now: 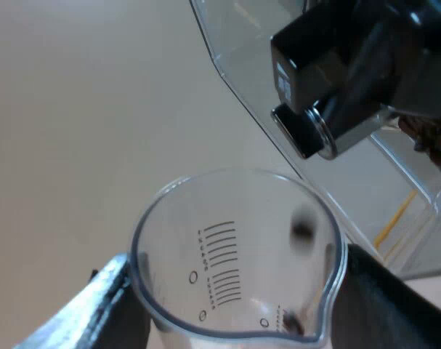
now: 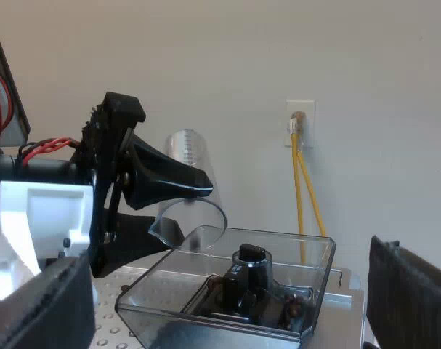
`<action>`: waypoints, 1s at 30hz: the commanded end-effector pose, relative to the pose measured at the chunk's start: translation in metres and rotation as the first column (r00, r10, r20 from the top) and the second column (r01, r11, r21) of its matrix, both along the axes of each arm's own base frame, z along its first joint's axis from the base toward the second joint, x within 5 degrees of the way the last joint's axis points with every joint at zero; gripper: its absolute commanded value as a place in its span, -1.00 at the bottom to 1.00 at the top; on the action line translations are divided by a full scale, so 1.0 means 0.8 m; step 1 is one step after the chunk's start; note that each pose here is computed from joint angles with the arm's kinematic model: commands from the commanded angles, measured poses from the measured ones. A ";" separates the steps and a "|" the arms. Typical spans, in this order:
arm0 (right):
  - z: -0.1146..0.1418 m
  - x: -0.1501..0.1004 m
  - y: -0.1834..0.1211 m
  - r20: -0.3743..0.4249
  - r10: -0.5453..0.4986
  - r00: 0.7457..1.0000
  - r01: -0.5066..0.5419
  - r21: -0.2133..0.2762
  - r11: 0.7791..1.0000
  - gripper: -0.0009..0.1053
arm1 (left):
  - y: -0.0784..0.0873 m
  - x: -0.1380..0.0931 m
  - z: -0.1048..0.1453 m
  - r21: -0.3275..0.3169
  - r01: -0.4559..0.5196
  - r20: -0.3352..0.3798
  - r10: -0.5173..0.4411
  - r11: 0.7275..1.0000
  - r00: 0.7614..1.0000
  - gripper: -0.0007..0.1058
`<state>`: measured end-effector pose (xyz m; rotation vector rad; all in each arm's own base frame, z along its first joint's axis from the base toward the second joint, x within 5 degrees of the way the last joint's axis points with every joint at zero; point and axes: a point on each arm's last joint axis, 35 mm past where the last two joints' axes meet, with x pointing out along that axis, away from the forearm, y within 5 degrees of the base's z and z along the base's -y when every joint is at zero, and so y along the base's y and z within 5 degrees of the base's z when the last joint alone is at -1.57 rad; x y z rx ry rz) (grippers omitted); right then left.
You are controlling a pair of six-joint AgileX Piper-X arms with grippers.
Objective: Pour the beans into the coffee machine
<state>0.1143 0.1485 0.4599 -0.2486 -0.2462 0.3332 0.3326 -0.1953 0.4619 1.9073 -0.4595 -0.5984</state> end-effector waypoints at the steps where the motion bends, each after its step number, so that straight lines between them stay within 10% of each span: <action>1: 0.007 -0.002 -0.004 0.015 -0.010 1.000 0.010 0.012 1.000 0.48 | 0.000 -0.005 0.009 0.014 0.005 0.041 -0.005 1.000 0.999 -0.98; 12: 0.007 -0.002 -0.004 0.015 -0.008 1.000 0.008 0.012 1.000 0.48 | 0.008 -0.016 0.024 0.007 -0.037 0.074 0.037 0.999 0.997 -0.98; 17: 0.007 -0.003 -0.002 0.025 0.034 0.999 -0.034 0.006 0.999 0.48 | 0.020 -0.034 0.046 -0.289 -0.109 -0.085 0.088 0.951 0.992 -0.98; 23: 0.008 -0.006 0.006 0.063 0.217 0.974 -0.215 -0.029 0.976 0.48 | 0.047 -0.073 0.086 -0.706 -0.310 -0.339 0.080 0.637 0.937 -0.98; 24: 0.007 -0.007 0.009 0.070 0.263 0.962 -0.260 -0.040 0.965 0.48 | 0.058 -0.088 0.100 -0.776 -0.358 -0.379 0.069 0.520 0.923 -0.98; 30: 0.000 0.000 0.023 0.055 0.306 0.950 -0.302 -0.063 0.951 0.48 | 0.099 -0.139 0.125 -0.837 -0.452 -0.476 -0.005 0.309 0.879 -0.98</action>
